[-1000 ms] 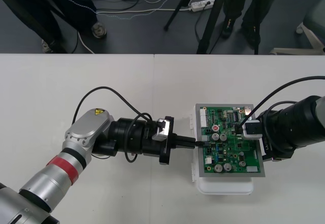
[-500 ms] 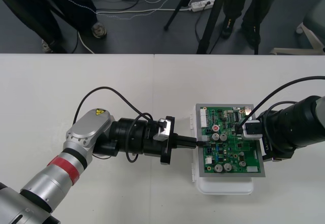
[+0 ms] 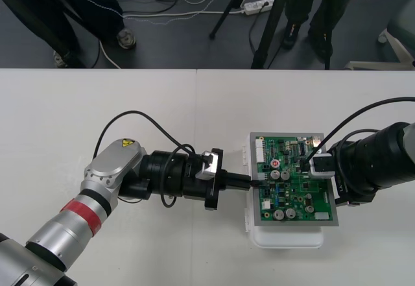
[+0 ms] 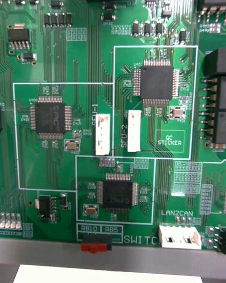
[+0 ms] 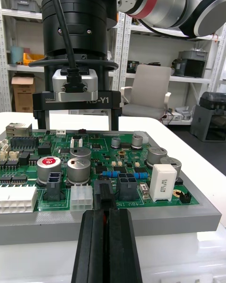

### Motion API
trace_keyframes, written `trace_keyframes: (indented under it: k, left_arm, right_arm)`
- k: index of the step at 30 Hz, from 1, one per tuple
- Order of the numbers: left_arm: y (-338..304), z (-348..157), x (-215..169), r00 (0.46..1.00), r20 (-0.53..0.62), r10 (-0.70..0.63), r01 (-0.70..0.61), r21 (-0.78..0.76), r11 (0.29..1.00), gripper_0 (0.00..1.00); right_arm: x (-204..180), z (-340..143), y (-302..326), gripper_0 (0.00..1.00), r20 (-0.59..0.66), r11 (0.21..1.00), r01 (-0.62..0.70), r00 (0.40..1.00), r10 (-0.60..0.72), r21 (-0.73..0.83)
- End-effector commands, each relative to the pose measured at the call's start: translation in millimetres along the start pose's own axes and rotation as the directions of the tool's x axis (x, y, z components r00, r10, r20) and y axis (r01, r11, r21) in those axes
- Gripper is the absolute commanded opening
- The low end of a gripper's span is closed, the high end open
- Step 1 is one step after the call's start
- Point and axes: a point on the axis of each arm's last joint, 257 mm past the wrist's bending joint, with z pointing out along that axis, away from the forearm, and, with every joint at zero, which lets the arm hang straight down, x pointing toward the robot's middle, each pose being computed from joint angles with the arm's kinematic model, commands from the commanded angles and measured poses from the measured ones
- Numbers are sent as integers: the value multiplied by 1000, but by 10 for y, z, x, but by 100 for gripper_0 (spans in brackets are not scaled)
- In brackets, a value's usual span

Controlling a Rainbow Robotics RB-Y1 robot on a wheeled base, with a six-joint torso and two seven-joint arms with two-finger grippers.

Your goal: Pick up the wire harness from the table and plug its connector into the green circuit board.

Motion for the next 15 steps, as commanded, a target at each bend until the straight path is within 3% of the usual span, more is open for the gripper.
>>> trace_keyframes:
  k: [1, 2, 4, 15]
  left_arm:
    - [93, 135, -167, 993, 4, 122, -122, 24, 992, 75]
    - [104, 86, -178, 993, 6, 120, -120, 20, 993, 91]
    - [106, 39, -186, 993, 7, 120, -120, 19, 993, 100]
    - [69, -587, -240, 992, -23, 128, -128, -20, 992, 100]
  right_arm:
    - [-224, -66, -53, 100, 32, 999, 51, 998, -52, 17]
    - [-226, -65, -47, 100, 33, 999, 50, 998, -50, 17]
    - [-219, -66, -51, 100, 32, 999, 48, 998, -48, 17]
    - [-220, -63, -42, 100, 33, 999, 52, 998, -52, 15]
